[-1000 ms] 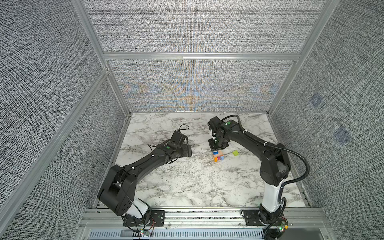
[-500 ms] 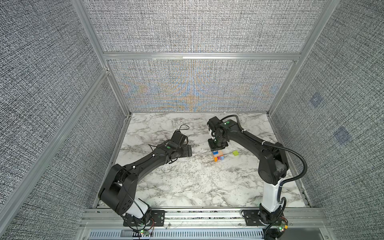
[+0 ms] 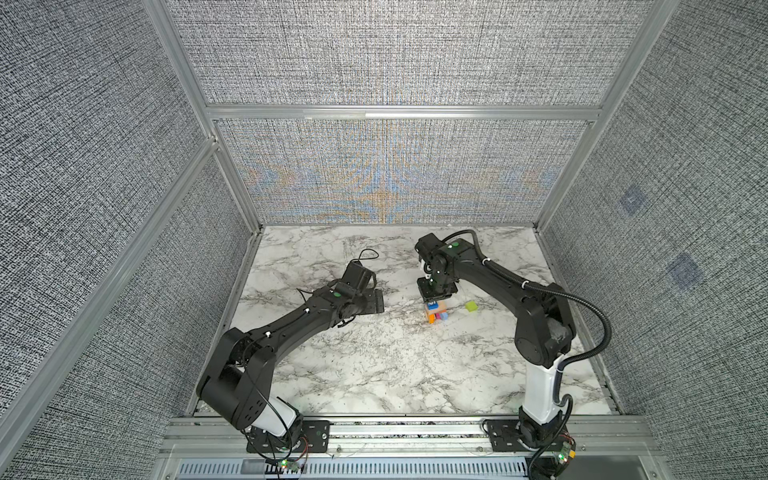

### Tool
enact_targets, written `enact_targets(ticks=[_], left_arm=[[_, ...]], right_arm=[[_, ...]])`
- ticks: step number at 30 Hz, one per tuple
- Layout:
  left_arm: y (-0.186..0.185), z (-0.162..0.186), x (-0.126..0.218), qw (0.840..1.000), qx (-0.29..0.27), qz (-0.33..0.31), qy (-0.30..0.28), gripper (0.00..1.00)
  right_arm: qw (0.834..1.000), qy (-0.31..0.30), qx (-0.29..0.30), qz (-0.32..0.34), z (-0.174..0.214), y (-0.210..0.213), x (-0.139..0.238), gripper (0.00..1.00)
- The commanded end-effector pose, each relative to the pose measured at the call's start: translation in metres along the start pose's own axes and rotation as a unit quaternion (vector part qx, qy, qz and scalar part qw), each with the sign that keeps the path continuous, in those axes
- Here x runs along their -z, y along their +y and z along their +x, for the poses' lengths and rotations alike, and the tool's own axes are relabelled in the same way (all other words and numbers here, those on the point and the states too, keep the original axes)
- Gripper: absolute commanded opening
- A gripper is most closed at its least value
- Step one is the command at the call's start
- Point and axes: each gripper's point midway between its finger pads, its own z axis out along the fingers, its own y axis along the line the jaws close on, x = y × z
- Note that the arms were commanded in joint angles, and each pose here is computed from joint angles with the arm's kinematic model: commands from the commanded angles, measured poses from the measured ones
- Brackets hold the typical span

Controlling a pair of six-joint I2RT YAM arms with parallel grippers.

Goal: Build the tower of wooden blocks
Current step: 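Lower the blue 9 cube toward the pine block top, then open the right gripper to release the blue 9 cube on the tower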

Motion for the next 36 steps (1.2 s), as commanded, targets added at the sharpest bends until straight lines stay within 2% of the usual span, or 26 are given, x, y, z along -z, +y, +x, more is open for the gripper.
enact_targets(ticks=[1,31,36], left_arm=[[-0.0022,-0.0051,0.0004,1.000,-0.003,0.003,-0.007,0.89],[0.0002,-0.0032,0.0013,1.000,-0.003,0.000,-0.009,0.89],[0.0001,-0.0036,0.0015,1.000,-0.004,0.000,-0.009,0.89]], right_arm=[[1.000,0.004,0.000,0.009,0.0012,-0.0025,0.0002,0.33],[1.000,0.006,0.000,0.015,-0.0018,-0.0045,-0.0039,0.39],[1.000,0.004,-0.001,0.019,-0.0030,-0.0059,-0.0022,0.47]])
